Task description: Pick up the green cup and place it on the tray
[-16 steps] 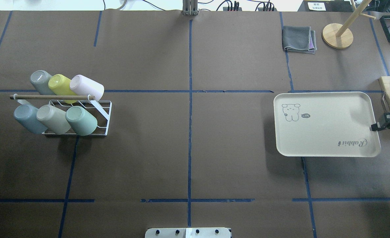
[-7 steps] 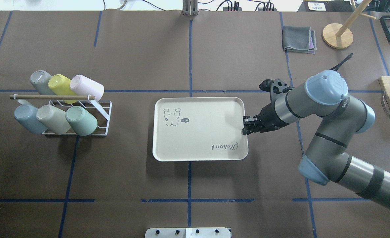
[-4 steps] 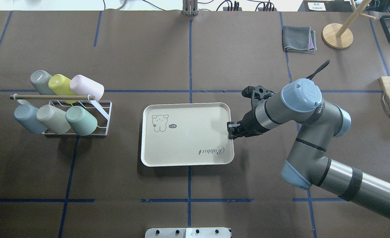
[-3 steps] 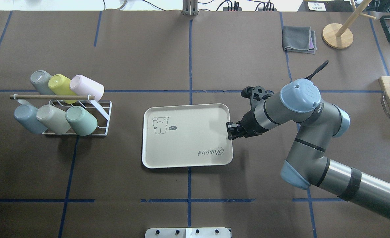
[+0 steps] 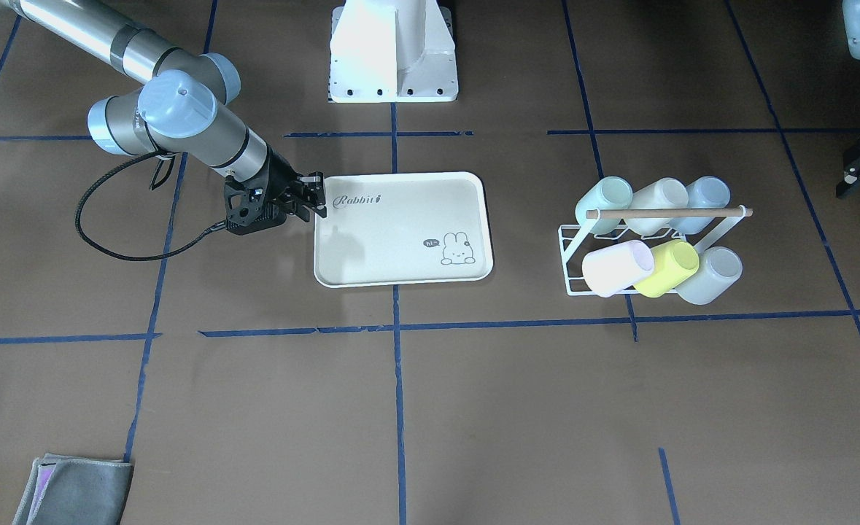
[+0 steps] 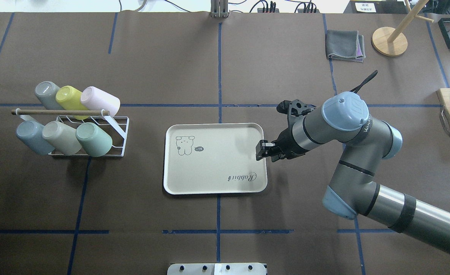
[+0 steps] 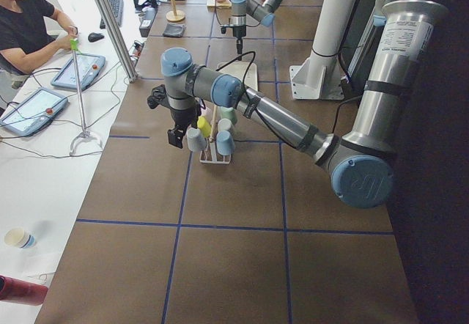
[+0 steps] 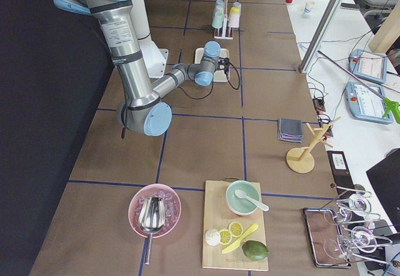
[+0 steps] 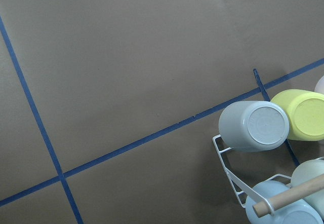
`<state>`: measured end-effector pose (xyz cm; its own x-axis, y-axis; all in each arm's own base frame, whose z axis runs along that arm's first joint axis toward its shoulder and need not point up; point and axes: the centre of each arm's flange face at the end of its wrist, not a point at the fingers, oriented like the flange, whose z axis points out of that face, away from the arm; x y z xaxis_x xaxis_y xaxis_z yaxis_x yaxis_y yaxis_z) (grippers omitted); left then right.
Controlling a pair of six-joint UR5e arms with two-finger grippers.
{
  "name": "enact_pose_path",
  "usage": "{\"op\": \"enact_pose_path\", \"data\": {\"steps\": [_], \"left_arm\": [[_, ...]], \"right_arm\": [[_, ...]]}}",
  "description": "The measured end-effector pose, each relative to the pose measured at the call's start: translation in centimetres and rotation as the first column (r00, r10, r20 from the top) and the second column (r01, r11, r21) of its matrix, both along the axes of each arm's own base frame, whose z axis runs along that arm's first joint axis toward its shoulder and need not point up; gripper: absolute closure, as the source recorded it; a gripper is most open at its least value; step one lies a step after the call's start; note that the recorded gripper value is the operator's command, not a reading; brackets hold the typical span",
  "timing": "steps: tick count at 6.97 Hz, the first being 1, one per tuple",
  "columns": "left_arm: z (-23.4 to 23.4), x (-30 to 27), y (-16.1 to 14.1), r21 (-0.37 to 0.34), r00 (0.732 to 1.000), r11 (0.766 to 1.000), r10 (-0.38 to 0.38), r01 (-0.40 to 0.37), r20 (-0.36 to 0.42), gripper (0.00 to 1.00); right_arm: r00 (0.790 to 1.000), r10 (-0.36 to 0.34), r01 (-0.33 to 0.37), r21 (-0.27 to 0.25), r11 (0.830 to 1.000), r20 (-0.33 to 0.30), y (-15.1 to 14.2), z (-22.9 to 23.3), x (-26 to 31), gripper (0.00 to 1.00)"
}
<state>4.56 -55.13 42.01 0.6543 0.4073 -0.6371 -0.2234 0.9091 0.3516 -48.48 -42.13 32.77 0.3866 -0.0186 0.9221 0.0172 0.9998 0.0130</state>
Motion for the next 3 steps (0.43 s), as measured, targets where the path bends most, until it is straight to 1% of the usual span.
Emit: {"op": "enact_pose_path", "data": {"steps": [1,2,3], "left_arm": [[-1.0,0.4,-0.5,0.019,1.000,1.000,0.003,-0.003,0.000,0.00],[-2.8,0.6,-1.2,0.055,1.000,0.999,0.000,-0.001,0.007,0.00],[-4.6,0.6,-1.5,0.094,1.000,0.996,-0.006,0.004,0.019,0.00]], "right_arm": [[1.000,0.017,-0.018,0.007,1.000,0.015,-0.7,-0.8,1.4,0.00],[0.999,0.042,-0.042,0.008,0.999,0.024,-1.6,-1.9,3.5,0.00],[0.998,0.069,-0.069,-0.005,0.998,0.010,-2.6,-3.3,5.9,0.00]]}}
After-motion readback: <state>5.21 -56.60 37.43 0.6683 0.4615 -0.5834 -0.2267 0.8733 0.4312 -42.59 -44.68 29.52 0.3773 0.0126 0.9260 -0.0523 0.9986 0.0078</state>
